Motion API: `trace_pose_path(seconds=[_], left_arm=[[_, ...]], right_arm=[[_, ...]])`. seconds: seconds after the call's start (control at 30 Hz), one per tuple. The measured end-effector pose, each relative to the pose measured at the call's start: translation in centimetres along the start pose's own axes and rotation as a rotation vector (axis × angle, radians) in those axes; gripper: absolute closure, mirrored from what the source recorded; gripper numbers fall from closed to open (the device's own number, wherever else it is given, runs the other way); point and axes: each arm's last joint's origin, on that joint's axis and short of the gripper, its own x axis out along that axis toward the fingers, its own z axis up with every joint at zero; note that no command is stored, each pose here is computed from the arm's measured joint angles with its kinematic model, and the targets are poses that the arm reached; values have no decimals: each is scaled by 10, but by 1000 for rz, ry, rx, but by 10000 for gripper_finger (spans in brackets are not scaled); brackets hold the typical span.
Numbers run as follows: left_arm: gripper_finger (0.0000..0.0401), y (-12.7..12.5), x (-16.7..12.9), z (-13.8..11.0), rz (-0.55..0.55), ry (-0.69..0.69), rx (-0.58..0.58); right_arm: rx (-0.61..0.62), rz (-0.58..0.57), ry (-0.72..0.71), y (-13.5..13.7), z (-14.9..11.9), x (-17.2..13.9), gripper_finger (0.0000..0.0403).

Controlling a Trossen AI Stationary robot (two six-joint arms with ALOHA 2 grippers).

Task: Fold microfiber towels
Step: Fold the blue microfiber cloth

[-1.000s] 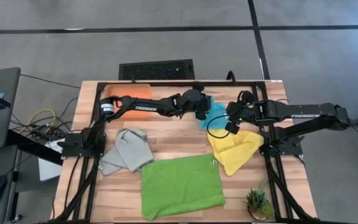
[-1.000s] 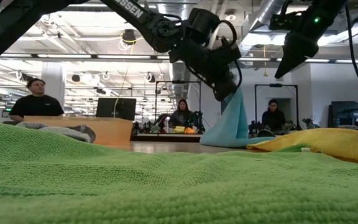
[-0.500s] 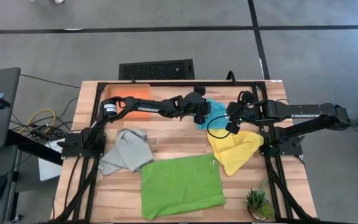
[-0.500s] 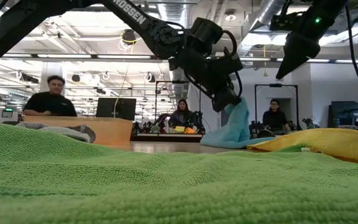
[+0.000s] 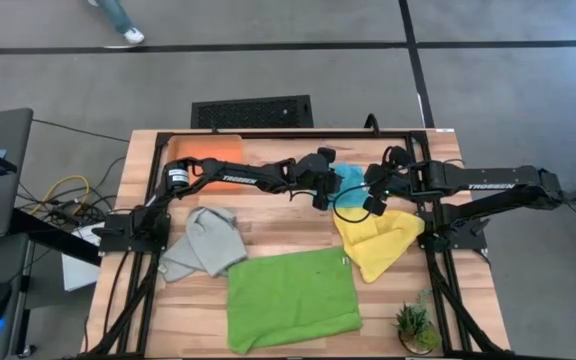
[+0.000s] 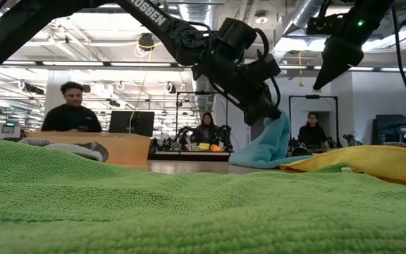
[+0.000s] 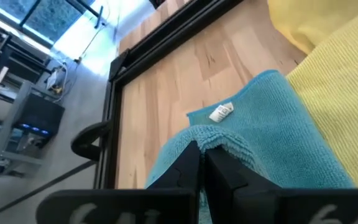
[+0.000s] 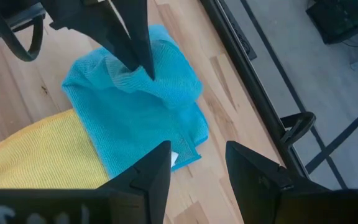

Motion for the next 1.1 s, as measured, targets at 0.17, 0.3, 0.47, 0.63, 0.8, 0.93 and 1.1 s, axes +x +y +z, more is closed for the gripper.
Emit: trace_pose_path(seconds=[0.17,0.3,0.47,0.63,0.8,0.93,1.1], left_arm=[[401,1,0,0,19,6,1],[391,0,0,1,-9,-18,-1],[347,0,0,1,-22,-29,-3],[297,-1,0,1,-24,-29,-57],[269,-3,0,3,-1,-11,-75],[264,-9,-2,9,39,20,-15],[266,-18,-4,16,47,27,64]], right_arm=[[0,0,0,0,0,0,226],[0,0,0,0,0,0,226],[0,0,0,0,0,0,226],[1,0,0,0,0,0,226],[12,2,0,0,0,0,226],[27,3,0,0,0,0,226],[38,3,0,0,0,0,226]])
